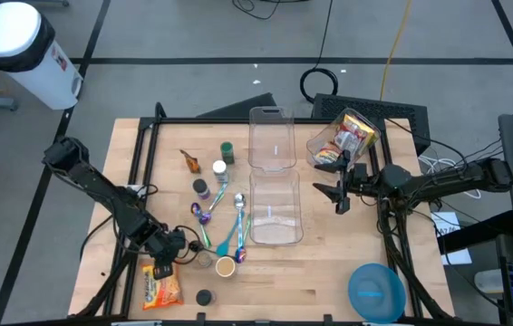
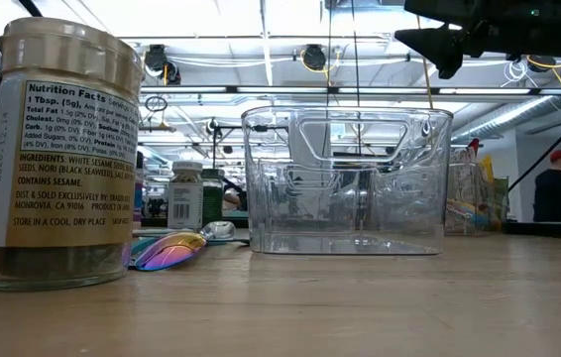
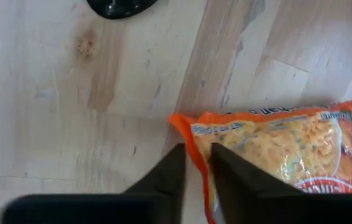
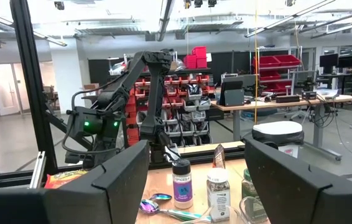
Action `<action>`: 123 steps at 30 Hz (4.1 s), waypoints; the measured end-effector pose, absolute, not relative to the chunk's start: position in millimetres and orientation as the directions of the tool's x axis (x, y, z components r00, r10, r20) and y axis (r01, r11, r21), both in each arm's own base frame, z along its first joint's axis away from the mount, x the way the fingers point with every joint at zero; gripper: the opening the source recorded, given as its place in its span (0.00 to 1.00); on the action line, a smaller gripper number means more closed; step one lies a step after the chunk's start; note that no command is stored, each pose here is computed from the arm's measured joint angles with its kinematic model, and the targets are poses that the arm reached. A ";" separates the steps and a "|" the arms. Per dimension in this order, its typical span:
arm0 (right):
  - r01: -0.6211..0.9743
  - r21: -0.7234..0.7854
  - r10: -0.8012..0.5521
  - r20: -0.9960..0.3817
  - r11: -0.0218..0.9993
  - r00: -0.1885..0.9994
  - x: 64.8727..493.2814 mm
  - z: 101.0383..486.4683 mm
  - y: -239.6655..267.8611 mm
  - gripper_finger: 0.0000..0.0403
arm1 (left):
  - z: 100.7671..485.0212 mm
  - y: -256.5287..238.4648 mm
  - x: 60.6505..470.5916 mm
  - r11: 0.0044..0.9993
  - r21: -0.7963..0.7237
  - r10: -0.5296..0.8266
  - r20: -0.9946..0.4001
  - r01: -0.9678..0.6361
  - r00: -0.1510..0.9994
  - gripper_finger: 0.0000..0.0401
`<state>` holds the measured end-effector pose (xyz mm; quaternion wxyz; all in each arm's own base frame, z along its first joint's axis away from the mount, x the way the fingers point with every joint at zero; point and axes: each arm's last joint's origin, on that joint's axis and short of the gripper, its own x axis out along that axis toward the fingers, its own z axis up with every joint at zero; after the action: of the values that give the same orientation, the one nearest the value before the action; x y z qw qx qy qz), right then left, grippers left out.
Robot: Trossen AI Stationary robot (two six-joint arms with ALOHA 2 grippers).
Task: Pick & Place Food Item
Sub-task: Put the orange noodle pack into the top right transparent bin
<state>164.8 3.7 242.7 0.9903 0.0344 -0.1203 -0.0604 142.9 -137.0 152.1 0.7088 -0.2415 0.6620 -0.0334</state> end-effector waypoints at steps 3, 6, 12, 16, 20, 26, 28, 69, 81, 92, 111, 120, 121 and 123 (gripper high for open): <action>0.111 0.083 -0.128 0.234 0.990 0.964 164.8 242.7 3.7 0.64 | 152.1 -137.0 142.8 0.885 -0.388 -0.369 -0.922 -0.258 0.119 0.03; 0.111 0.083 -0.128 0.234 0.990 0.964 164.8 242.7 3.7 0.64 | 152.1 -136.9 142.7 0.887 -0.386 -0.368 -0.922 -0.252 0.119 0.02; 0.111 0.083 -0.128 0.234 0.990 0.964 164.8 242.7 3.7 0.64 | 153.2 -135.7 142.0 0.899 -0.368 -0.354 -0.930 -0.237 0.103 0.01; 0.111 0.083 -0.128 0.234 0.990 0.964 164.8 242.6 3.7 0.64 | 165.4 -133.0 144.3 0.926 -0.288 -0.274 -0.958 -0.246 0.087 0.01; 0.112 0.083 -0.128 0.234 0.990 0.964 164.8 242.5 3.7 0.64 | 193.6 -133.6 151.7 0.957 -0.208 -0.188 -0.976 -0.201 0.111 0.00; 0.106 0.105 -0.128 0.234 0.989 0.964 164.8 242.5 3.7 0.64 | 253.5 -134.1 162.3 0.986 -0.078 -0.044 -0.973 -0.144 0.227 0.00; 0.105 0.108 -0.128 0.234 0.989 0.964 164.8 242.5 3.7 0.64 | 273.2 -132.5 164.2 0.992 -0.019 0.018 -0.958 -0.125 0.287 0.00; 0.071 0.130 -0.099 0.219 0.989 0.971 166.7 240.1 8.7 0.64 | 197.4 -51.1 84.6 0.785 -0.287 0.187 -0.735 -0.549 0.651 0.64; 0.073 0.127 -0.100 0.220 0.989 0.970 166.7 240.2 8.7 0.64 | 160.3 -35.6 95.7 0.727 -0.265 0.248 -0.759 -0.634 0.602 0.64; 0.073 0.127 -0.100 0.219 0.989 0.971 166.7 240.1 8.7 0.64 | 145.8 -24.0 104.2 0.723 -0.277 0.232 -0.765 -0.632 0.601 0.59; 0.073 0.127 -0.100 0.219 0.989 0.970 166.7 240.2 8.7 0.64 | 153.8 -23.5 107.5 0.739 -0.299 0.188 -0.769 -0.603 0.611 0.02; 0.073 0.130 -0.100 0.219 0.989 0.970 166.7 240.3 8.7 0.64 | 222.9 -34.4 120.3 0.838 -0.353 0.114 -0.632 -0.416 0.767 0.01; 0.072 0.130 -0.100 0.219 0.989 0.970 166.7 240.3 8.7 0.64 | 232.0 -35.7 120.8 0.850 -0.353 0.107 -0.610 -0.391 0.785 0.01; 0.072 0.130 -0.100 0.219 0.989 0.971 166.7 240.2 8.7 0.64 | 248.1 -38.0 120.9 0.874 -0.341 0.101 -0.569 -0.346 0.816 0.01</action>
<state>166.7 8.7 240.2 0.9907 0.0609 -0.1132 -0.0435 120.9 -38.0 248.1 0.9272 -0.2202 0.2780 0.1207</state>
